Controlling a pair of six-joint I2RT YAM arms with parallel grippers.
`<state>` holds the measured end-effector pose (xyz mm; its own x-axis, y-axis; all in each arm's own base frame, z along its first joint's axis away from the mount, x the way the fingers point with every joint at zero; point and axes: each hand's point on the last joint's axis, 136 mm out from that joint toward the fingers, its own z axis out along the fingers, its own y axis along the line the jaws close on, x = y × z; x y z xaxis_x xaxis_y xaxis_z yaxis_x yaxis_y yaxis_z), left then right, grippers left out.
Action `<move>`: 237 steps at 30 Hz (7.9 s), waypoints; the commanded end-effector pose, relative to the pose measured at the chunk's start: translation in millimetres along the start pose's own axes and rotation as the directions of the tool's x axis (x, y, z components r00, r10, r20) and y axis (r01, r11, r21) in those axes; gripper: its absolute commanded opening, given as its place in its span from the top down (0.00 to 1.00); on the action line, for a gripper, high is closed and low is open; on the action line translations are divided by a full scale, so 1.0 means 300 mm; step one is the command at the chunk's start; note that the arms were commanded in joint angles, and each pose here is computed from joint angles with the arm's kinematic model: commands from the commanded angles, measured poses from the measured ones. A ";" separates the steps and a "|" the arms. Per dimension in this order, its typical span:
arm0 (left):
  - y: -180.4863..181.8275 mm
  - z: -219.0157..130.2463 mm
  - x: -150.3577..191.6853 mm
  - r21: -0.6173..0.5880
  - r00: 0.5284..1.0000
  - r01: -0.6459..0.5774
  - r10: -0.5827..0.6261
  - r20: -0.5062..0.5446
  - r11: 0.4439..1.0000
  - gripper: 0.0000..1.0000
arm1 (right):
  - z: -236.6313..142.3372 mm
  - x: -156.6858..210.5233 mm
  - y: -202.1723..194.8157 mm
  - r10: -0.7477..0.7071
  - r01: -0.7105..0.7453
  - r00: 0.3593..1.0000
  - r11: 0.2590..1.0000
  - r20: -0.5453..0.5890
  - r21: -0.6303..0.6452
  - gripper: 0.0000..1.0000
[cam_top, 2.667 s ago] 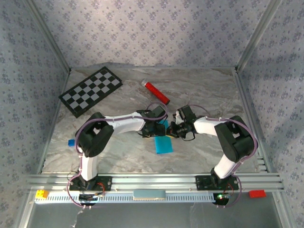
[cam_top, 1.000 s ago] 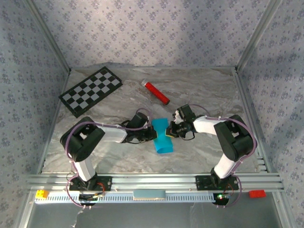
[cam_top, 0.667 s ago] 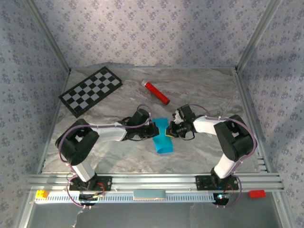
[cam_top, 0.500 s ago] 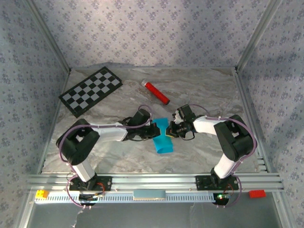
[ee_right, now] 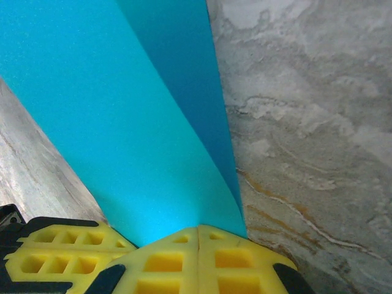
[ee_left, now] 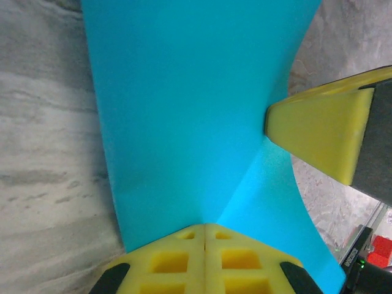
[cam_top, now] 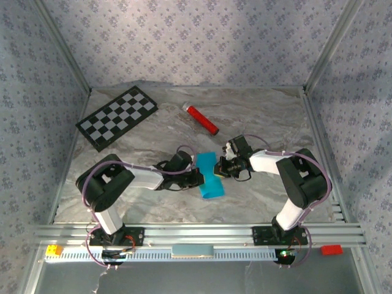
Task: Fold a paper plane with a square sheet of paper (pick it up from the middle)
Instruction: First fold the square sheet of paper in half at the center of the table.
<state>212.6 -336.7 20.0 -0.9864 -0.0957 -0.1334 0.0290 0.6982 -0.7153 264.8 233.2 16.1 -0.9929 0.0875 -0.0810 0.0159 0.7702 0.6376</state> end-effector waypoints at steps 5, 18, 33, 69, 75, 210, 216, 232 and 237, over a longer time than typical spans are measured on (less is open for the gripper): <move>-0.044 -0.054 0.028 -0.024 0.999 -0.029 0.028 -0.023 0.999 0.99 | 0.011 0.094 -0.198 0.093 -0.082 0.995 0.971 -0.038 0.224 1.00; -0.011 -0.006 0.072 0.002 0.998 0.016 -0.016 -0.054 1.000 0.99 | 0.011 0.100 -0.206 0.095 -0.085 0.995 0.970 -0.034 0.229 1.00; -0.018 -0.073 0.102 0.004 0.999 -0.024 0.024 -0.040 1.000 0.97 | 0.011 0.107 -0.215 0.104 -0.095 0.994 0.968 -0.028 0.232 1.00; -0.089 -0.091 0.120 0.041 0.998 -0.053 0.054 -0.027 0.998 0.96 | 0.010 0.114 -0.221 0.104 -0.095 0.994 0.969 -0.027 0.229 1.00; -0.073 -0.063 0.128 0.034 0.999 -0.024 0.025 -0.046 0.999 0.95 | 0.013 0.115 -0.225 0.107 -0.098 0.994 0.968 -0.028 0.229 1.00; 0.174 -0.008 -0.423 -0.203 0.995 0.086 -0.073 0.075 0.975 0.96 | -0.009 0.139 -0.258 0.105 -0.089 0.993 0.961 -0.047 0.263 1.00; 0.182 -0.023 -0.444 -0.218 0.991 0.107 -0.086 0.106 0.970 0.96 | -0.012 0.140 -0.259 0.108 -0.092 0.993 0.960 -0.046 0.263 1.00; 0.205 -0.033 -0.489 -0.222 0.984 0.149 -0.122 0.129 0.964 0.96 | -0.020 0.139 -0.260 0.113 -0.098 0.993 0.960 -0.042 0.262 1.00; 0.199 -0.051 -0.499 -0.236 0.981 0.158 -0.126 0.147 0.959 0.96 | -0.021 0.136 -0.258 0.113 -0.099 0.993 0.960 -0.041 0.260 1.00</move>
<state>343.6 -299.7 21.6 -0.9738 -0.2019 -0.1050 -0.0890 0.7627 -0.6406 265.3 222.0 15.9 -0.9854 0.1158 -0.1245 0.0126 0.7798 0.6259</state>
